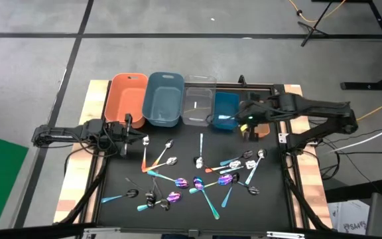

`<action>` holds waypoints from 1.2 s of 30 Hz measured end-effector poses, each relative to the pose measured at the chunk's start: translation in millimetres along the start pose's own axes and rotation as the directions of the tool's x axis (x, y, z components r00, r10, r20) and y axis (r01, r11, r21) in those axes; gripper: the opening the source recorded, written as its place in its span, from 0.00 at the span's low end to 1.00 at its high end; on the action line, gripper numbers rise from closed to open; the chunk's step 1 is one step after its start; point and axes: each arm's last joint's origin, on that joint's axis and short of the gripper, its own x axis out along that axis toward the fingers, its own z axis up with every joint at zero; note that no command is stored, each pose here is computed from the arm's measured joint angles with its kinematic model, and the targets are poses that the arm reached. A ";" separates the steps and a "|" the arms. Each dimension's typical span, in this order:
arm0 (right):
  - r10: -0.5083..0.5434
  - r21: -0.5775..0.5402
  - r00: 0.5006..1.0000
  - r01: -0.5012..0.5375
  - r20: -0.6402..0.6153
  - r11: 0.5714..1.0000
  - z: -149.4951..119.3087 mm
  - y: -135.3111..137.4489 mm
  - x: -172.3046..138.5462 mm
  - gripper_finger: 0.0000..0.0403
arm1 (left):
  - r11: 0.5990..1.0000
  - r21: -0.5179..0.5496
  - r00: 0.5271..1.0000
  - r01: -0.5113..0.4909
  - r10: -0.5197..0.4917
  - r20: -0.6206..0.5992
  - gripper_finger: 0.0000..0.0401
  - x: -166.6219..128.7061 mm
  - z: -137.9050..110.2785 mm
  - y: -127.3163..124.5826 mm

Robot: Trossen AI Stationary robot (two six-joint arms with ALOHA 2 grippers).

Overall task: Sort silverware by color (type)
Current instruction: Put the white and blue spoon into the right orange bin

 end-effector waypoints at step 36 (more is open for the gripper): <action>-0.383 0.807 0.922 0.264 -0.051 0.528 -136.4 -18.0 115.4 0.00 | 1.000 0.000 1.000 0.000 0.000 0.000 0.00 0.0 0.0 0.0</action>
